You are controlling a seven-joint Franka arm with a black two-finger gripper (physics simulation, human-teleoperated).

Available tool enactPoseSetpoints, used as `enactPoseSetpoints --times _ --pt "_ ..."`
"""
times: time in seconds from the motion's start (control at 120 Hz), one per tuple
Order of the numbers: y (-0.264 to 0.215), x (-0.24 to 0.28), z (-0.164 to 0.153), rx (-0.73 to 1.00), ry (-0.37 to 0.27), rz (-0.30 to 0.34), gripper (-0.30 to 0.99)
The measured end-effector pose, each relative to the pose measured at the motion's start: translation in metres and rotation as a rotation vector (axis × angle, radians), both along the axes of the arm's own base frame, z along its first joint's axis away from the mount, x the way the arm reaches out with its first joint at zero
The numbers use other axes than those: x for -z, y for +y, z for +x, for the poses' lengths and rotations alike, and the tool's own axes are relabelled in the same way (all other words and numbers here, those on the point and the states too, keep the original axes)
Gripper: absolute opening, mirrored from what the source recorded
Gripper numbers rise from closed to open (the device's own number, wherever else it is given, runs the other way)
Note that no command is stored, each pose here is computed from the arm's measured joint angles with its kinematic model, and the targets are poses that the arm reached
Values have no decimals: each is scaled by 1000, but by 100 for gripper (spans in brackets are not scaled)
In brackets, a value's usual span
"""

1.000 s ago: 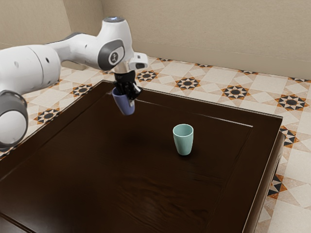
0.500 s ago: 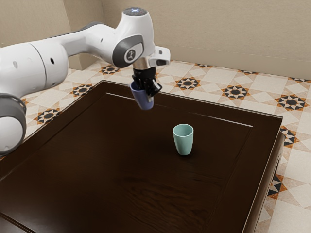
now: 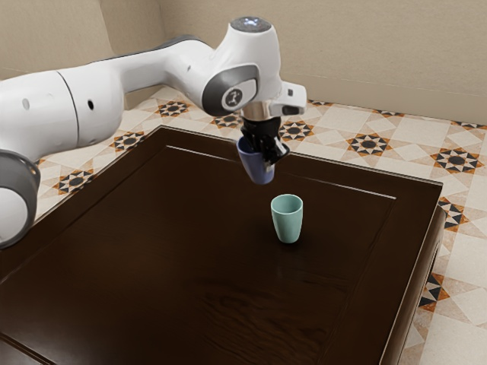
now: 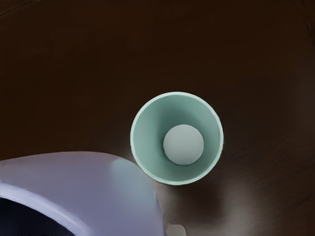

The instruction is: Place the left cup onto the right cup

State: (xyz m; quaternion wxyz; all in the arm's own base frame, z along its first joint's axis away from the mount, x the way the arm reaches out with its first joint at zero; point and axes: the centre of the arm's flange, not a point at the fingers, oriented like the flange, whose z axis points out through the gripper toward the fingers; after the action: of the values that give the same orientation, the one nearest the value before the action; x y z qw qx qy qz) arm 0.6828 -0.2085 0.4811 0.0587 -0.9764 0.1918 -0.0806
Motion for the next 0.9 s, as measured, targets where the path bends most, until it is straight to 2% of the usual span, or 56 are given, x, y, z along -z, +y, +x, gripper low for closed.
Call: enactPoseSetpoints --times 0.158,0.483,0.9 --pt "-22 1 -7 10 -3 -1 -9" --pt "-44 21 -5 16 -23 60 -9" --pt "-47 26 13 -26 -60 50 -9"
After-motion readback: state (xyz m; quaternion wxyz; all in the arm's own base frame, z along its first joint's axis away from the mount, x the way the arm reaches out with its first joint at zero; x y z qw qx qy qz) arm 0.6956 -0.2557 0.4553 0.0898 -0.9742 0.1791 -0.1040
